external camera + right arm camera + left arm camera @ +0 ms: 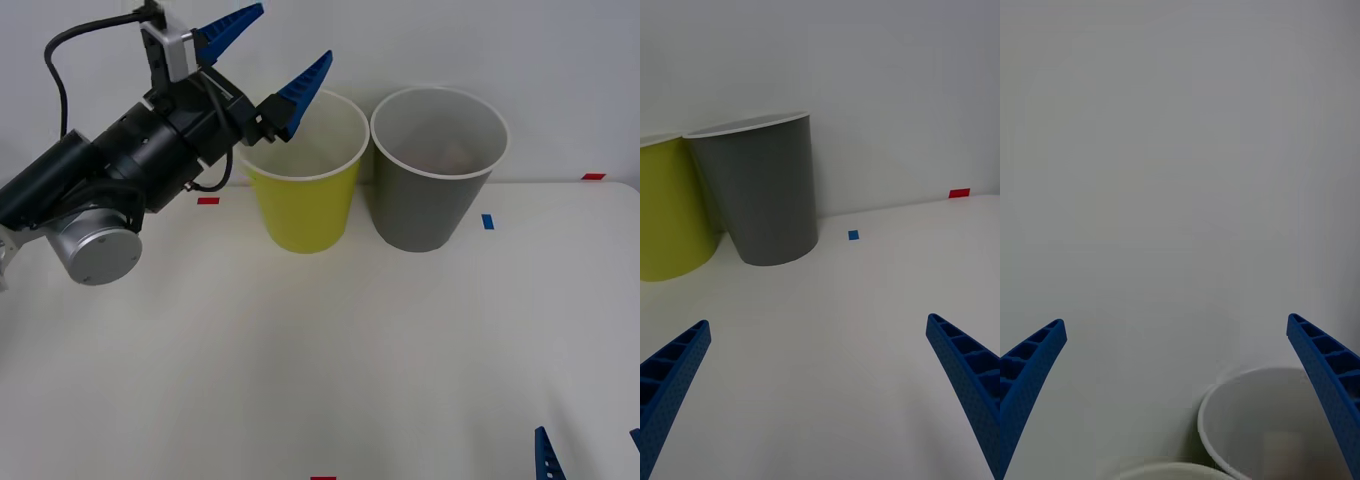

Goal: Put cans in the gray bin and PET bottles in the light green bin.

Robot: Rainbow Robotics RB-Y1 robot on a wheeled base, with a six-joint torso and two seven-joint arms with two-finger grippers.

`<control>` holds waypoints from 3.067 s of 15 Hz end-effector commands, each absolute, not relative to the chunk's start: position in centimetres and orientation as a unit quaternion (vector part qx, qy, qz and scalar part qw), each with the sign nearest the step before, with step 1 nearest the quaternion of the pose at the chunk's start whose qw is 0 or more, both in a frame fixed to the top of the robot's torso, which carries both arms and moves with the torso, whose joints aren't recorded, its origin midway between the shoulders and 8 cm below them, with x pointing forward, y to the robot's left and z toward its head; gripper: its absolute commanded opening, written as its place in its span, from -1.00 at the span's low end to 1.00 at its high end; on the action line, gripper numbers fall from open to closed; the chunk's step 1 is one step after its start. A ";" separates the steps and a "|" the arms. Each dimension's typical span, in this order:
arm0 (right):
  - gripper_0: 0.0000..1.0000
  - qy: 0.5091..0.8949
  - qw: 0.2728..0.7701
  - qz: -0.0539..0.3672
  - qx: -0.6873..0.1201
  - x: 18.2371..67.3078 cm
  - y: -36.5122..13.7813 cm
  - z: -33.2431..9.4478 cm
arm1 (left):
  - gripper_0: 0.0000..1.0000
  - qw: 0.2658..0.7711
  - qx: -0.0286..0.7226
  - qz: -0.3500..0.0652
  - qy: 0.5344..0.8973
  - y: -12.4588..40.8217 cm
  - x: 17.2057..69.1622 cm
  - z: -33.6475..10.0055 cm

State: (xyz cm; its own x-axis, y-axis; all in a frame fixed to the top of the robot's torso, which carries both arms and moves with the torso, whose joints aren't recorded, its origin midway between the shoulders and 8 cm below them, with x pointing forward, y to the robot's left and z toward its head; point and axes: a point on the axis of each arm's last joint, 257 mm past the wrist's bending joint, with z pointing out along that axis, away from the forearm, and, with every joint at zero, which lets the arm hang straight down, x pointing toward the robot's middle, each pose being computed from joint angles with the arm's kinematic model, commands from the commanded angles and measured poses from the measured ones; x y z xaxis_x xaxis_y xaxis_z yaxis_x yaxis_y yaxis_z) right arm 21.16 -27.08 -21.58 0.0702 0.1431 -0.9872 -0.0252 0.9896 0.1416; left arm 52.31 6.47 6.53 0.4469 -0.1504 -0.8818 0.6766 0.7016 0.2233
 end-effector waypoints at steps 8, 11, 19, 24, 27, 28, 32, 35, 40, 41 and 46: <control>1.00 0.679 0.730 0.058 0.043 21.2 -27.1 -21.6 | 1.00 0.822 0.263 -0.223 0.453 14.5 49.1 1.4; 1.00 0.679 0.730 0.058 0.043 21.2 -27.1 -21.6 | 1.00 0.827 0.253 -0.217 0.453 16.3 47.3 -1.1; 1.00 0.679 0.730 0.058 0.043 21.2 -27.1 -21.6 | 1.00 0.798 0.240 -0.158 0.530 20.9 41.3 -7.8; 1.00 0.679 0.730 0.058 0.043 21.2 -27.1 -21.6 | 1.00 0.792 0.217 -0.080 0.565 23.2 39.1 -10.2; 1.00 0.679 0.730 0.058 0.043 21.2 -27.1 -21.6 | 1.00 0.787 0.168 -0.067 0.590 25.1 38.0 -12.3; 1.00 0.679 0.730 0.058 0.043 21.2 -27.1 -21.6 | 1.00 0.778 0.160 -0.060 0.605 25.6 37.8 -13.3; 1.00 0.679 0.730 0.058 0.043 21.2 -27.1 -21.6 | 1.00 0.748 0.124 -0.040 0.651 27.9 35.5 -16.5; 1.00 0.679 0.730 0.058 0.043 21.2 -27.1 -21.6 | 1.00 0.723 0.111 -0.024 0.682 29.4 33.1 -19.2; 1.00 0.679 0.730 0.058 0.043 21.2 -27.1 -21.6 | 1.00 0.730 0.107 0.022 0.675 31.9 30.9 -22.4; 1.00 0.679 0.730 0.058 0.043 21.2 -27.1 -21.6 | 1.00 0.735 0.108 0.035 0.668 32.3 30.3 -23.2; 1.00 0.679 0.730 0.058 0.043 21.2 -27.1 -21.6 | 1.00 0.736 0.083 0.049 0.670 32.8 24.3 -25.1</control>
State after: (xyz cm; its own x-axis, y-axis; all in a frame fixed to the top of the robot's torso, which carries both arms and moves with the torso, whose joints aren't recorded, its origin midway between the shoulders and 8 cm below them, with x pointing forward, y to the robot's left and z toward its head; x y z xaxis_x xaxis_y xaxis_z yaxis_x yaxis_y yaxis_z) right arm 21.16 -27.08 -21.58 0.0702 0.1431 -0.9872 -0.0252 0.9896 0.1417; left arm 25.89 32.76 -24.97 0.0993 0.1941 -0.9759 0.0462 0.9788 0.1994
